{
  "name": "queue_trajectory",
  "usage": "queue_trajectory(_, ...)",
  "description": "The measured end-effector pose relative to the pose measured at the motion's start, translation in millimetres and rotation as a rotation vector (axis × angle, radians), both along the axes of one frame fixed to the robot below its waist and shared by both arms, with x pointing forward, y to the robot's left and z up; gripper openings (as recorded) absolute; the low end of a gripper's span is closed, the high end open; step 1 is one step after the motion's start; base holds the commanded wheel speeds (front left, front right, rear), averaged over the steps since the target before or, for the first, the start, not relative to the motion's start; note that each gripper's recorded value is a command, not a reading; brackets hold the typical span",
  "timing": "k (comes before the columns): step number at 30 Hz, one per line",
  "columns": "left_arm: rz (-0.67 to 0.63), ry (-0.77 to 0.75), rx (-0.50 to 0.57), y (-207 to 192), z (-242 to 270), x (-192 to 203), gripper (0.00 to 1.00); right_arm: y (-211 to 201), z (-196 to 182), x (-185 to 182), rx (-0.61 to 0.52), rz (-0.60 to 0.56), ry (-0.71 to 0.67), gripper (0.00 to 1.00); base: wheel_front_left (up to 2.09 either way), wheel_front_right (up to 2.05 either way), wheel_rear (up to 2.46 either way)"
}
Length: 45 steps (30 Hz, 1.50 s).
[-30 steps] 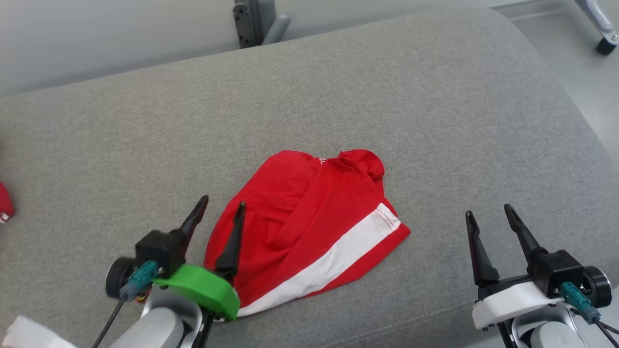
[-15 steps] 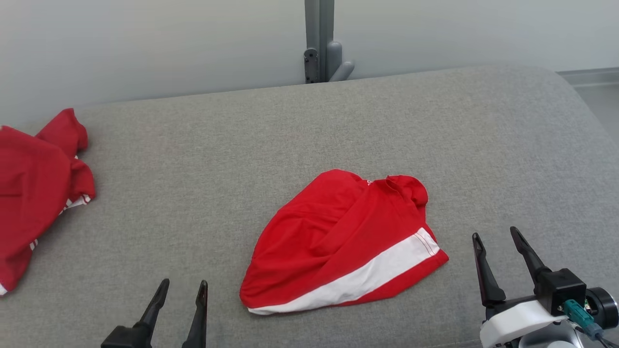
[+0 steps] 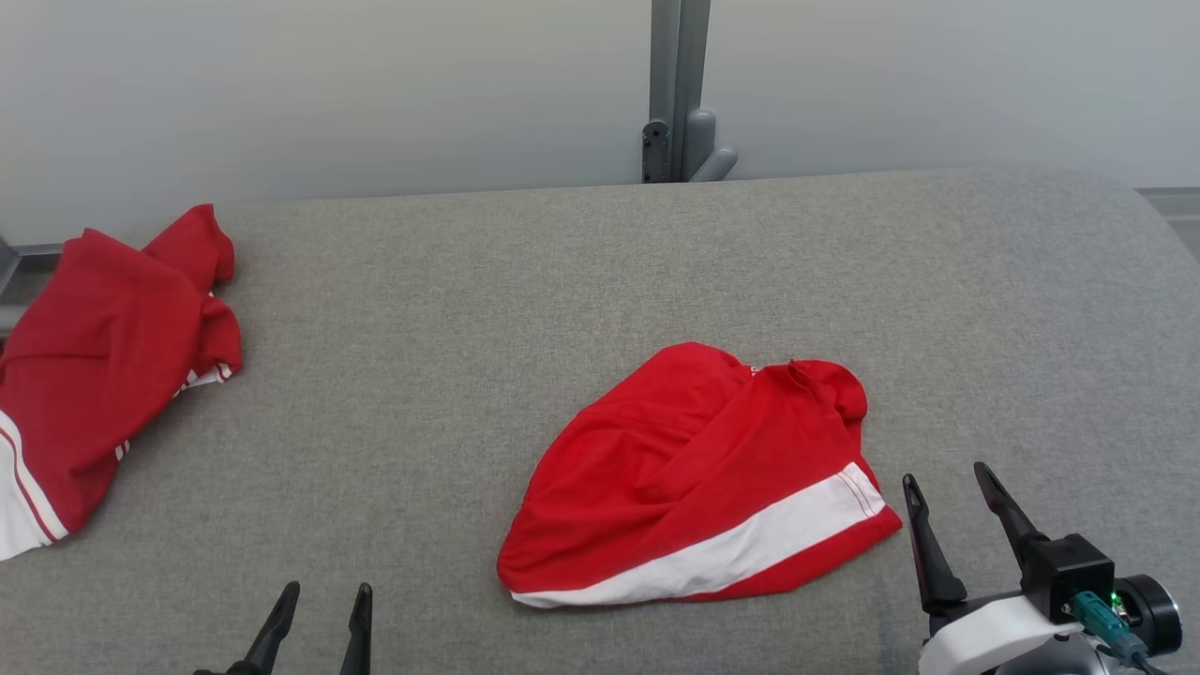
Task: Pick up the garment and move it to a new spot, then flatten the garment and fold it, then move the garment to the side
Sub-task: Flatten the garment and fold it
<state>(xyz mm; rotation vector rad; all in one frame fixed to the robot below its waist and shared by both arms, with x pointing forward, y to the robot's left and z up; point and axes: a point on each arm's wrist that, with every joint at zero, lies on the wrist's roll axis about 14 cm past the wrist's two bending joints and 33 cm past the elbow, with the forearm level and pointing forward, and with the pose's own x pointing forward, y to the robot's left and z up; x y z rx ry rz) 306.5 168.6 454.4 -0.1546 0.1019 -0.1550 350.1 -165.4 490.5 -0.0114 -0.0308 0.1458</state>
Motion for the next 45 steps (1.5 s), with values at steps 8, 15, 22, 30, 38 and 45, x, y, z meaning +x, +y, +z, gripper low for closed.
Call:
queue_trajectory(8, 0.007, 0.000, 0.008, 3, -2, 0, 1.00, 4, -2, 1, 0.001, 0.012, 0.008, 1.00, 0.00, 0.00, 0.00)
queue_trajectory(15, -0.063, 0.082, -0.043, -23, -23, -9, 1.00, 1, -24, 9, -0.063, 0.045, 0.078, 1.00, 0.00, 0.00, 0.00)
queue_trajectory(22, -0.204, 0.244, -0.106, -52, -53, -14, 1.00, 12, -54, 34, -0.139, 0.111, 0.207, 1.00, 0.00, 0.00, 0.00)
queue_trajectory(30, -0.297, 0.307, -0.129, -70, -61, -1, 1.00, 28, -85, 52, -0.160, 0.181, 0.330, 1.00, 0.00, 0.00, 0.00)
queue_trajectory(38, -0.355, 0.364, -0.147, -83, -72, 5, 1.00, 40, -106, 54, -0.139, 0.221, 0.389, 1.00, 0.00, 0.00, 0.00)
queue_trajectory(45, -0.389, 0.381, -0.170, -92, -75, 7, 1.00, 40, -109, 50, -0.124, 0.226, 0.395, 1.00, 0.00, 0.00, 0.00)
